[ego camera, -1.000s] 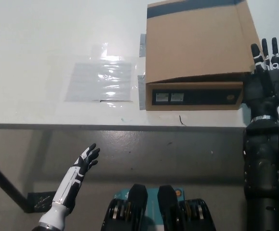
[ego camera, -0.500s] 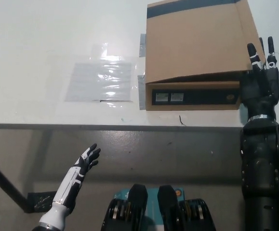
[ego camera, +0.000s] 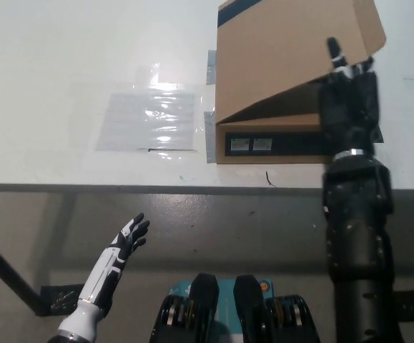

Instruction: A small storage box is placed at the center of the table and the robot uses its right hand to slide under its lid and push it upwards to open it

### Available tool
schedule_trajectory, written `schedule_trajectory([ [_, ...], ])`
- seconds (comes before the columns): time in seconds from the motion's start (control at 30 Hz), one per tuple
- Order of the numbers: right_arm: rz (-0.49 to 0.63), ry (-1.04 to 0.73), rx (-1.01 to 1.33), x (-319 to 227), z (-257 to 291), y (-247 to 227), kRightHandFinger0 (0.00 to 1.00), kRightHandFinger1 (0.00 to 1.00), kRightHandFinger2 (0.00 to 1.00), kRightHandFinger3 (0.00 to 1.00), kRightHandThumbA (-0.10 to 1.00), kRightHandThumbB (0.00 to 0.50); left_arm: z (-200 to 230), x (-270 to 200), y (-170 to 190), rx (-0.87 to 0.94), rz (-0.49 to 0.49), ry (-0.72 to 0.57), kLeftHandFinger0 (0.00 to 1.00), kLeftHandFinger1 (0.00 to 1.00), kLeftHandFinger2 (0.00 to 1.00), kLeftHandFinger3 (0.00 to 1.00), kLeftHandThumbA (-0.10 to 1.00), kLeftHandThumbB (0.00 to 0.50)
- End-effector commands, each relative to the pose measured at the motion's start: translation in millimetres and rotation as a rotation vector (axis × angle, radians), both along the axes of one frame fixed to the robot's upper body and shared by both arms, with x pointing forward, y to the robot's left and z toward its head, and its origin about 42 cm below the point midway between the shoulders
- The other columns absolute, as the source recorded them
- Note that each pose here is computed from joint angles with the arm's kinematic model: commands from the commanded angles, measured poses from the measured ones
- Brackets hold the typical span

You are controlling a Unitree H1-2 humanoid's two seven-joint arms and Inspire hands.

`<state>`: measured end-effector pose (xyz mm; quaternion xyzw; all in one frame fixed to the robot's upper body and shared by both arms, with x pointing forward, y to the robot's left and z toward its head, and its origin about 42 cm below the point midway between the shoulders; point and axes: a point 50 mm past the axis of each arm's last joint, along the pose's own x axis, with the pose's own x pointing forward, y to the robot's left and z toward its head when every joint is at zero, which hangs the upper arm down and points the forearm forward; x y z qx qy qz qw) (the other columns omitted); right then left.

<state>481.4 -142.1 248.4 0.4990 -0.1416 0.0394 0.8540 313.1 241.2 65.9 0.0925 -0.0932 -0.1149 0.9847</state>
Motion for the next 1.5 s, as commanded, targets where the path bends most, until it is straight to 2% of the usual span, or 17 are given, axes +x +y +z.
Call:
schedule_trajectory([
  [0.0, 0.031, -0.068, -0.048, 8.2, 32.7, 30.2, 1.00, 1.00, 1.00, 1.00, 1.00, 0.274, 14.5, 8.5, 0.5, 0.010, -0.032, -0.073, 1.00, 1.00, 1.00, 1.00, 1.00, 0.500],
  [0.1, 0.067, -0.049, -0.062, 10.2, 27.5, 41.0, 1.00, 1.00, 1.00, 1.00, 1.00, 0.276, 15.3, 9.6, 0.6, 0.016, -0.031, -0.076, 1.00, 1.00, 1.00, 1.00, 1.00, 0.500],
  [0.4, 0.158, -0.031, -0.171, 6.7, 22.0, 91.4, 1.00, 1.00, 1.00, 1.00, 1.00, 0.336, 17.0, 10.6, -1.3, 0.017, -0.034, -0.083, 1.00, 1.00, 1.00, 1.00, 1.00, 0.500],
  [0.5, 0.177, -0.039, -0.217, 4.7, 24.7, 106.8, 1.00, 1.00, 1.00, 1.00, 1.00, 0.302, 17.6, 11.6, -1.1, 0.014, -0.042, -0.082, 1.00, 1.00, 1.00, 1.00, 1.00, 0.500],
  [0.73, 0.232, -0.090, -0.397, -4.0, 25.1, 144.6, 1.00, 1.00, 1.00, 1.00, 1.00, 0.316, 18.7, 13.0, -0.5, 0.018, -0.048, -0.084, 1.00, 1.00, 1.00, 1.00, 1.00, 0.500],
  [0.97, 0.250, -0.181, -0.598, -14.7, 25.1, 166.6, 1.00, 1.00, 1.00, 1.00, 1.00, 0.277, 20.0, 15.2, -2.0, 0.032, -0.058, -0.088, 1.00, 1.00, 1.00, 1.00, 1.00, 0.500],
  [1.03, 0.255, -0.189, -0.647, -15.2, 20.8, 170.5, 1.00, 1.00, 1.00, 1.00, 1.00, 0.295, 21.1, 15.8, -2.8, 0.033, -0.057, -0.093, 1.00, 1.00, 1.00, 1.00, 1.00, 0.500],
  [1.13, 0.266, -0.174, -0.672, -14.3, 14.3, 173.5, 1.00, 1.00, 1.00, 1.00, 1.00, 0.280, 22.8, 17.4, -3.4, 0.040, -0.062, -0.099, 1.00, 1.00, 1.00, 1.00, 1.00, 0.500],
  [1.23, 0.277, -0.151, -0.680, -11.9, 7.9, 175.6, 1.00, 1.00, 1.00, 1.00, 1.00, 0.308, 23.7, 19.1, -4.4, 0.027, -0.070, -0.098, 1.00, 1.00, 1.00, 1.00, 1.00, 0.500],
  [1.3, 0.309, -0.114, -0.688, -7.7, -2.6, 175.6, 1.00, 1.00, 1.00, 1.00, 1.00, 0.354, 24.4, 19.6, -5.4, 0.027, -0.072, -0.101, 1.00, 1.00, 1.00, 1.00, 1.00, 0.500],
  [1.33, 0.317, -0.091, -0.699, -3.9, -8.0, 173.3, 1.00, 1.00, 1.00, 1.00, 1.00, 0.350, 25.8, 22.0, -6.4, 0.030, -0.076, -0.104, 1.00, 1.00, 1.00, 1.00, 1.00, 0.500],
  [1.4, 0.318, -0.063, -0.729, -0.2, -15.4, 171.6, 1.00, 1.00, 1.00, 1.00, 1.00, 0.305, 26.7, 23.2, -6.5, 0.040, -0.080, -0.106, 1.00, 1.00, 1.00, 1.00, 1.00, 0.500],
  [1.43, 0.316, -0.029, -0.747, 2.5, -22.4, 171.2, 1.00, 1.00, 1.00, 1.00, 1.00, 0.262, 27.1, 23.6, -6.8, 0.038, -0.083, -0.108, 1.00, 1.00, 1.00, 1.00, 1.00, 0.500],
  [1.47, 0.315, -0.001, -0.775, 4.4, -28.0, 170.7, 1.00, 1.00, 1.00, 1.00, 1.00, 0.251, 27.2, 24.2, -6.8, 0.038, -0.083, -0.108, 1.00, 1.00, 1.00, 1.00, 1.00, 0.500],
])
